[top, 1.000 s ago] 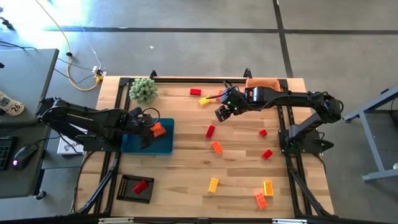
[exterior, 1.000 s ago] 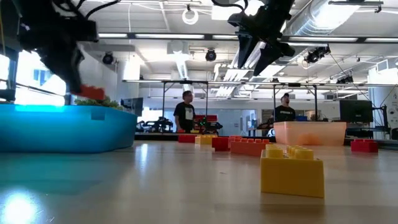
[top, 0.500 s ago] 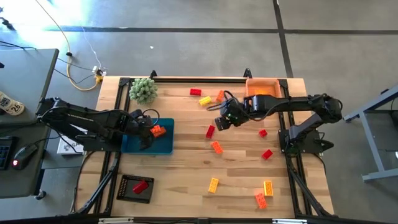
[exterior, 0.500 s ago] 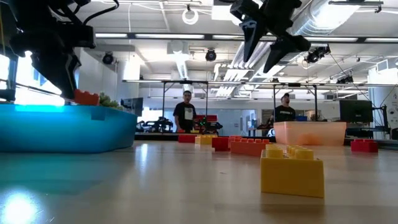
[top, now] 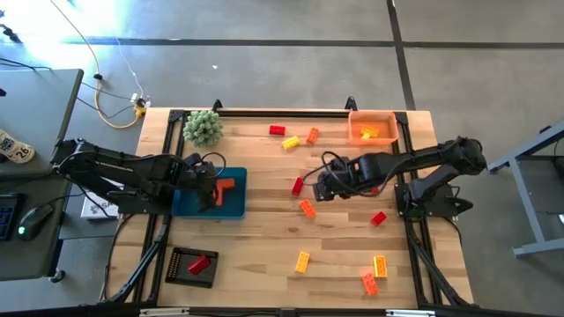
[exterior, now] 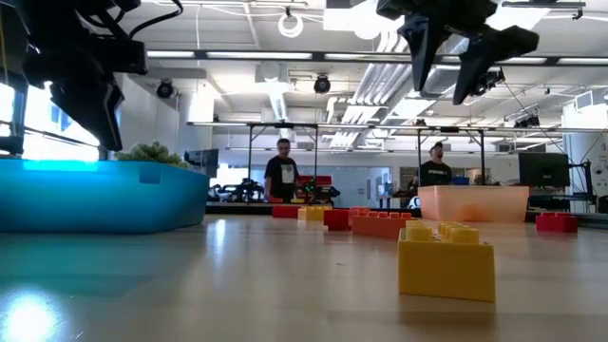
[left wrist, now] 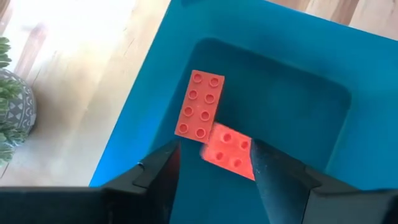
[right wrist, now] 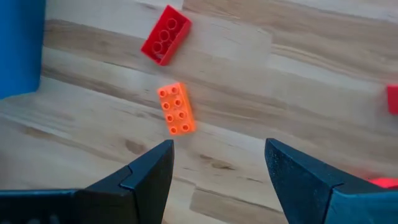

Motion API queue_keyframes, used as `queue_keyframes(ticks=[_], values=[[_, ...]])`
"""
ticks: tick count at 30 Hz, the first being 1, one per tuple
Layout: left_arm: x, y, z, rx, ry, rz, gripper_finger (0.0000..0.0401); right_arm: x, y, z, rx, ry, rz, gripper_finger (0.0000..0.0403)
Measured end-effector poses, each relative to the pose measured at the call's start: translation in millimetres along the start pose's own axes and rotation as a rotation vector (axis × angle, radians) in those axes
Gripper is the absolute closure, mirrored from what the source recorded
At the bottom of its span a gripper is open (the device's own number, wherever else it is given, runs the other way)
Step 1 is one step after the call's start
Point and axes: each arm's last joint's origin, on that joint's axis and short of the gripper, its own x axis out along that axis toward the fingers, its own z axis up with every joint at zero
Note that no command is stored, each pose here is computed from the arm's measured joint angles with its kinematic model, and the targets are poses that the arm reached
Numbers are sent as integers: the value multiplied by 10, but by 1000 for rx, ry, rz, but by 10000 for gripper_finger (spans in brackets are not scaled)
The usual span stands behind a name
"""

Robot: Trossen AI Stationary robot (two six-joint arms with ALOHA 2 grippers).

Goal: Sort & place blocks by color
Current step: Put the red game piece into the black bin

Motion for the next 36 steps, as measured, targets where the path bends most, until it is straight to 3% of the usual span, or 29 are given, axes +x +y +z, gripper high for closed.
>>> queue_keyframes(ticks=[10, 15, 22, 26, 36], values=[[19, 52, 40, -46, -12, 11, 212, -26, 9, -101, 27, -121, 7, 165], [19, 25, 141, -90, -96, -48, 212, -19, 7, -59, -68, -131, -3, 165], [3, 6, 288, -164, -221, -119, 212, 5, 13, 112, -278, -181, -23, 165], [-9, 18, 365, -285, -282, -149, 212, 25, 51, 278, -487, -209, -4, 165], [-9, 73, 436, -582, -316, -191, 212, 31, 197, 759, -1007, -313, 183, 165]])
